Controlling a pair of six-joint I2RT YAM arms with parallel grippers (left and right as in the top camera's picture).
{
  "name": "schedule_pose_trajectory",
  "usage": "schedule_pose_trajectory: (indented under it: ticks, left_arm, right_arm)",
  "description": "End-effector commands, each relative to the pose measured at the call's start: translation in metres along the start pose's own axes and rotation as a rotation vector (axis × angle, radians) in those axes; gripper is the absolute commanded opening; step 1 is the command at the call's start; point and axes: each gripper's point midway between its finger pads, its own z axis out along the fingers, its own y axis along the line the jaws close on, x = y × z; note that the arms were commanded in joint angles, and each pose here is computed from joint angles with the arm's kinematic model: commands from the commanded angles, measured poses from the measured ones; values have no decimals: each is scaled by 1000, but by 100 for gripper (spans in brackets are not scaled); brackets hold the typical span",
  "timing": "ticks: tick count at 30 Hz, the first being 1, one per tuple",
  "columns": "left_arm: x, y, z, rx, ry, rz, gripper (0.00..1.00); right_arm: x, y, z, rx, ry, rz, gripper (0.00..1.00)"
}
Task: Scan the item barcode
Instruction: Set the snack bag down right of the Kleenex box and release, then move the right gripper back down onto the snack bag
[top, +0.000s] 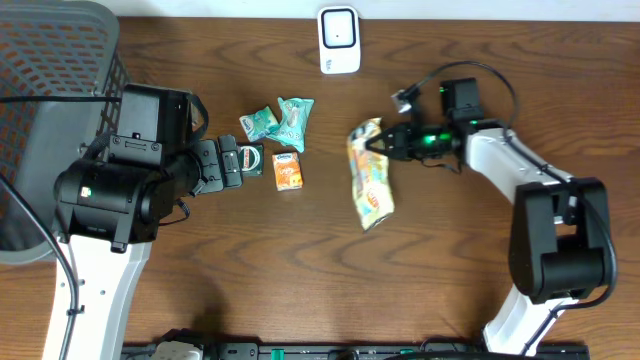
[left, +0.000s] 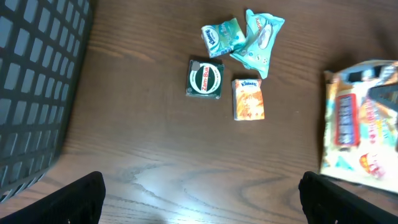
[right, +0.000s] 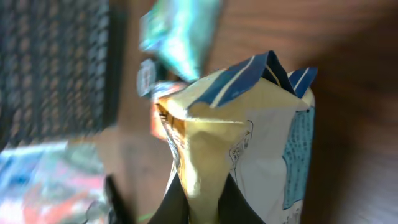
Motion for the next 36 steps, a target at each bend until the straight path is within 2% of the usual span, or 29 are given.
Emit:
schedule_pose_trajectory:
  ticks: [1,5,8,9,12,15,18,20,21,23,25,33,36]
  left_arm:
    - [-3,0,-3,-4,-14,2,98]
    - [-3,0,-3,-4,-14,2,98]
    - [-3,0,-3,-4,-14,2,98]
    - [-3,0,-3,-4,-14,2,98]
    - [-3,0,-3,-4,-14,2,98]
    - [-3,0,-3,-4,-14,2,98]
    - [-3,0,-3,-4,-14,2,98]
    - [-3,0,-3,-4,-14,2,98]
    - [-3,0,-3,-4,-14,2,98]
    - [-3,0,-3,-4,-14,2,98]
    - [-3,0,-3,-4,-14,2,98]
    - [-3,0,-3,-4,-14,2,98]
    - [-3,0,-3,-4,-14,2,97]
  right_arm:
    - [-29,-39,-46,133,-98,58,22]
    - [-41,-66,-99,348,-97,92,26]
    - [-40,-79,-139,582,-45,109,43]
    - [-38,-79,-149,636,-23,113,46]
    - [-29,-64,-161,704,46,129,47]
    - [-13,-36,-144,630,130,133,50]
    - [2,9,-105,406,223,43,54]
    - [8,19,-90,392,257,2,59]
    - [11,22,-83,404,271,-23,60]
    - [14,23,-70,438,293,-78,72]
    - [20,24,-59,499,326,-133,77]
    - [30,10,-54,814,350,-165,89]
    - [34,6,-52,866,343,-147,89]
